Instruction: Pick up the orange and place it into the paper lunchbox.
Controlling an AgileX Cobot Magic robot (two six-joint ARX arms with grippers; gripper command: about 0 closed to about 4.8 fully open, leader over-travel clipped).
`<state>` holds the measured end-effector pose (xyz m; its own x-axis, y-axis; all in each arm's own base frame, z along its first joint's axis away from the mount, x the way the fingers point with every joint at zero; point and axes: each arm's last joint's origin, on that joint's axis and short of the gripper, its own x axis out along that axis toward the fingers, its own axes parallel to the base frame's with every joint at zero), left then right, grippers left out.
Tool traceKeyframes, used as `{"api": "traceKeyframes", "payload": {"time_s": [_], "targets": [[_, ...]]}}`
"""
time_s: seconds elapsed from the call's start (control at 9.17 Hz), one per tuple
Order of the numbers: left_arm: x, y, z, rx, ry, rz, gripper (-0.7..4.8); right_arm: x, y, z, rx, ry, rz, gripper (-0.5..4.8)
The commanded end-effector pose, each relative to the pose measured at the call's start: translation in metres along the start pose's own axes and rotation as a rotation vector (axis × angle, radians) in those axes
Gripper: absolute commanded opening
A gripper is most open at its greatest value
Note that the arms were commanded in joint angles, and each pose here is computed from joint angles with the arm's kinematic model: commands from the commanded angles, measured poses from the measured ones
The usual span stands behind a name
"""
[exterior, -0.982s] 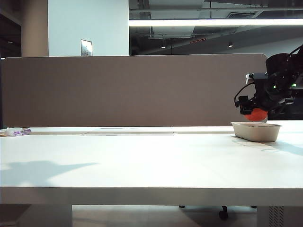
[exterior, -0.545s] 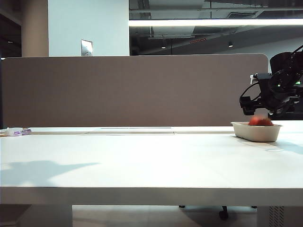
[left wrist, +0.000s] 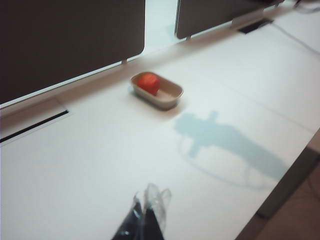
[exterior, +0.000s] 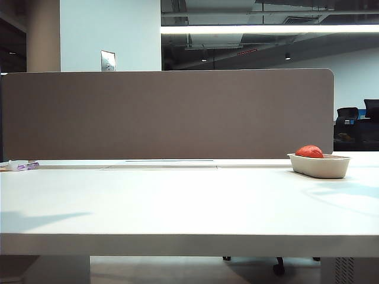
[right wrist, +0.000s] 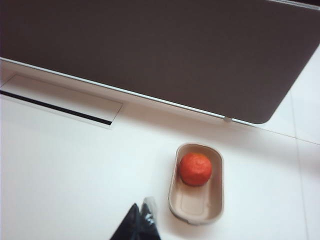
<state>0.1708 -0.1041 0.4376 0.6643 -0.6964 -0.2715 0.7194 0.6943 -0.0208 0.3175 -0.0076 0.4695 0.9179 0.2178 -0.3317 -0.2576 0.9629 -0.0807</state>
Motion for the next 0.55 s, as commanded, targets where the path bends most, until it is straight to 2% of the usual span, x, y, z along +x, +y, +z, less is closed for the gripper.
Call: {"api": "traceKeyframes", "payload": {"time_s": [0.11,0.22,0.33,0.55], "targets": [[-0.016,-0.006,-0.039,0.045,0.012,0.043,-0.05,-0.090,0.027,-0.020,-0.054,-0.095,-0.019,-0.06],[-0.017,-0.007,-0.046,0.035,-0.007,0.046,-0.05,-0.097,0.031,-0.027,-0.058,-0.112,-0.021,-0.06],[-0.021,-0.008,-0.069,0.031,-0.061,0.114,-0.05,-0.117,0.042,-0.056,-0.073,-0.164,-0.029,-0.06],[-0.025,-0.008,-0.091,0.033,-0.077,0.185,-0.05,-0.132,0.051,-0.081,-0.079,-0.229,-0.017,-0.06]]}}
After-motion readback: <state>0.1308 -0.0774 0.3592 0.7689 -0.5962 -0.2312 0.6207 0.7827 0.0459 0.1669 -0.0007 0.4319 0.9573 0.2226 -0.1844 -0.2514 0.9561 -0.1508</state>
